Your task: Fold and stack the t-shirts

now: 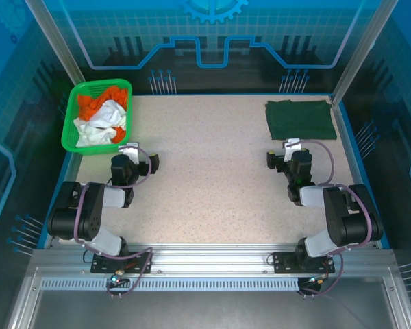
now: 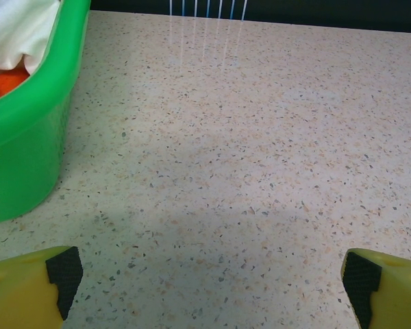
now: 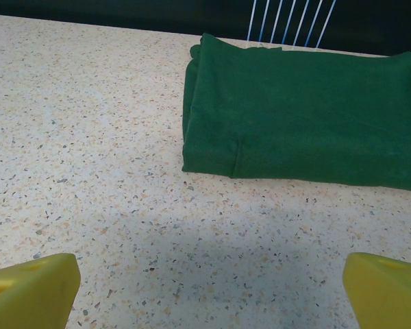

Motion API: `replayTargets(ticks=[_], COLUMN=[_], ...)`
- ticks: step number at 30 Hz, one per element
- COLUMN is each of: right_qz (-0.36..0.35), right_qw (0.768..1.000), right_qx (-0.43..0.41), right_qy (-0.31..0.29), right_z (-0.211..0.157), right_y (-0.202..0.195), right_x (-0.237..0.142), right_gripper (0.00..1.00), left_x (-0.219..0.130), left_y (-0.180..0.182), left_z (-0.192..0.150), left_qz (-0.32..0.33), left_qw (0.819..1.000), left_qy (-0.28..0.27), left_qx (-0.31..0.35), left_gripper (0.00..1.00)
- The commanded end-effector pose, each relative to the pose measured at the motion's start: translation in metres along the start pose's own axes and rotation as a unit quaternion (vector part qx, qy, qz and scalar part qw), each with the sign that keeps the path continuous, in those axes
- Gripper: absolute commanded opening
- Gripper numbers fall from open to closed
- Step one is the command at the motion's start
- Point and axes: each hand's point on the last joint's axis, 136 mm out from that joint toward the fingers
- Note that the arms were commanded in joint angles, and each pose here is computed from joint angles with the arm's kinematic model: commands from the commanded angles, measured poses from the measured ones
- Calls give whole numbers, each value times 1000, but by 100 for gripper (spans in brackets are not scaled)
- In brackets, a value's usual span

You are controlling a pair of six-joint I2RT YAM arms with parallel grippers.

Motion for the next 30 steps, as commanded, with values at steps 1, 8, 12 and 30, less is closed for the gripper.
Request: replayTargets(ticks=[1,8,12,30], right_qz=[-4,-7,1,17], right_qw=[1000,999,997,946], right_qx=[6,-16,7,320], right_qy=[-6,34,76,50], right_z=[1,20,44,120], right_y=[1,8,13,-4], right_x=[0,-11,-29,-113], right_gripper=[100,100,100,100], left_x=[2,-27,-66,-124], left_y=[0,-9,8,140], left_z=[15,37,78,125], left_qz=[-7,-3,45,249], left_qw=[1000,997,990,874], left_qy=[-24,-70,-130,-105], left_qx=[-2,26,-16,-405], left_gripper=[99,99,99,99])
Point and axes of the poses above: each hand's point on the last joint's axis, 136 mm out from that joint toward the fingers, its own x axis out along the fingers, its own y axis along the line the jaws close on, z = x × y, and after that the axes turned 9 degrees about x, right-handed
